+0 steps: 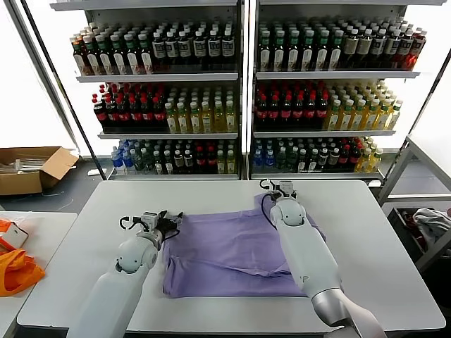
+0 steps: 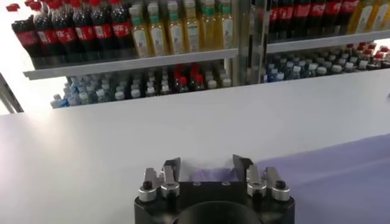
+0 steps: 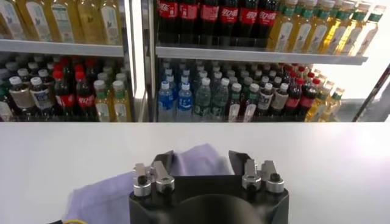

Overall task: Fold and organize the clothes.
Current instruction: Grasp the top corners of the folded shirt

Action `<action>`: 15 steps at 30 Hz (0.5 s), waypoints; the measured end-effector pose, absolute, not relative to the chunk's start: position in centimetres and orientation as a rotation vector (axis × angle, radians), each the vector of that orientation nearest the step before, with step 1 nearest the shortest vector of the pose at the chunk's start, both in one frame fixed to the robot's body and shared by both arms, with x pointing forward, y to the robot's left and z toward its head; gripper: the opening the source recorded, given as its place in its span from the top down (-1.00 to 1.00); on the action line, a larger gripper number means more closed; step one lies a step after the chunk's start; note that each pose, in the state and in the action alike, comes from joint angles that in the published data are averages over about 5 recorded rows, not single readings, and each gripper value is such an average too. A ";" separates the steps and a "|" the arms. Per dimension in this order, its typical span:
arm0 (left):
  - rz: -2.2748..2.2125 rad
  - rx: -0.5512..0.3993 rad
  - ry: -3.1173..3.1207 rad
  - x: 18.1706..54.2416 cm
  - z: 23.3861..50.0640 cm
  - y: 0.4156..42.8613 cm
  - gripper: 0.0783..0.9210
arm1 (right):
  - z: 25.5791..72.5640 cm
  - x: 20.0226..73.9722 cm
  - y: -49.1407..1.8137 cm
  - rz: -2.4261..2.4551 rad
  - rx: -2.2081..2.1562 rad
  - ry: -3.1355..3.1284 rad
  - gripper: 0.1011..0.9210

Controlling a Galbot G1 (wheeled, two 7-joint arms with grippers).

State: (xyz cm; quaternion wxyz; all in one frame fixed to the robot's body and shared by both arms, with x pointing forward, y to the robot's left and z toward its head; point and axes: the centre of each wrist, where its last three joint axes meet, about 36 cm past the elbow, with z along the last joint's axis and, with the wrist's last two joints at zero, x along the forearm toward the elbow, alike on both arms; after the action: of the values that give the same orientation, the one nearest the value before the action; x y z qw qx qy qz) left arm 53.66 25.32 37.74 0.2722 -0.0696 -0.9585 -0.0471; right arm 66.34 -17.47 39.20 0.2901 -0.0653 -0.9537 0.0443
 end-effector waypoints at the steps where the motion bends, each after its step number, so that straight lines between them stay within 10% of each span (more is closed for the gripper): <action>1: -0.124 -0.190 -2.578 53.5 37.7 25.3 0.11 | 39.1 66.3 -17.5 0.118 -0.175 -2.543 0.16; 15: -0.089 -0.205 -2.573 51.4 36.8 24.9 0.96 | 38.6 65.2 -16.8 0.093 -0.163 -2.539 0.98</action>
State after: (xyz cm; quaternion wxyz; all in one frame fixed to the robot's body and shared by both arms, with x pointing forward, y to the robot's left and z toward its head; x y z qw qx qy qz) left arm 51.38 24.88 36.79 0.2759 -0.0764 -0.9576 -0.0330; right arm 65.18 -16.82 38.58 0.2935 -0.0611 -0.9534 0.0349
